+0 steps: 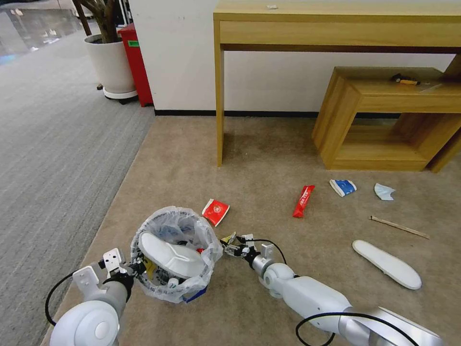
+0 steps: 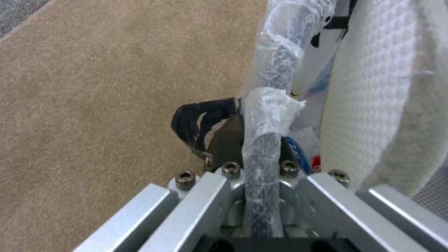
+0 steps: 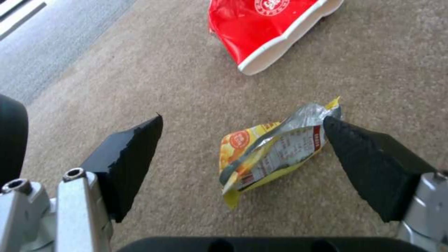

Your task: Pick up the trash bin and place the garbage on the floor into it.

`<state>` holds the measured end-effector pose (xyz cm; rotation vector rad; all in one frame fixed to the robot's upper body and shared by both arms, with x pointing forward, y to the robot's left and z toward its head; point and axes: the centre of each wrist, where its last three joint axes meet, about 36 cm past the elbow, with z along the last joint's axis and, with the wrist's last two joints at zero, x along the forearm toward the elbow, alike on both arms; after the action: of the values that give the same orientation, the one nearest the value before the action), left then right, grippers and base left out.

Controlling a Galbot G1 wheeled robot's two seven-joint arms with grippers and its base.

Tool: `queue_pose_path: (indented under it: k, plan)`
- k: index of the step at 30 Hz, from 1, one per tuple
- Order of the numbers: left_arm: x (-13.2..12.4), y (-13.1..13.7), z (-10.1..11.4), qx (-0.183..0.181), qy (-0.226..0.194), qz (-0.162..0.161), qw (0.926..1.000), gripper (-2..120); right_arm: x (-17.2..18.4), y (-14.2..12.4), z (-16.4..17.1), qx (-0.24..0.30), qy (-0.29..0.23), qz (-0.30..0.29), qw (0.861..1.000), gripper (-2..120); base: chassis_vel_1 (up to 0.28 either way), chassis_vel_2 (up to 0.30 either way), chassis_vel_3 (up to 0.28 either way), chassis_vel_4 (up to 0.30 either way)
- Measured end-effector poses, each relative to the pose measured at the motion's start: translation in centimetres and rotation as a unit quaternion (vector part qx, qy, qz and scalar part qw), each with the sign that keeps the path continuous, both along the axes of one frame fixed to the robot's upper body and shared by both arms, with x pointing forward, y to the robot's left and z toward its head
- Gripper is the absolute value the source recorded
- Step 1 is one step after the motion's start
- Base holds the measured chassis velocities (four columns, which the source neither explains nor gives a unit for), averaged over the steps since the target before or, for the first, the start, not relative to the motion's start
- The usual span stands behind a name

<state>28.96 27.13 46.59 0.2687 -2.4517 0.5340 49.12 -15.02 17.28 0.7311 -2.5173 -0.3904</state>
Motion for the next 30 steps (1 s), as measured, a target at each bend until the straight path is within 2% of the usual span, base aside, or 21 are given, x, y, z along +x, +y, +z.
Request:
queue_pose_path:
  k: [20,27,30]
  plan:
    - [-0.1,-0.4,0.0,-0.003,0.0,-0.002,1.0,0,-1.3,0.6,-1.3,-0.014,0.016,-0.019,1.0,87,0.0,0.0,0.0,0.0]
    - [-0.2,-0.5,0.1,-0.004,-0.002,-0.004,1.0,0,-1.6,0.9,-1.6,-0.022,0.024,-0.024,0.999,78,0.0,0.0,0.0,0.0]
    - [-0.2,-0.4,0.3,-0.003,-0.004,-0.005,1.0,0,-1.8,0.9,-2.1,-0.033,0.026,-0.025,0.999,66,0.0,0.0,0.0,0.0]
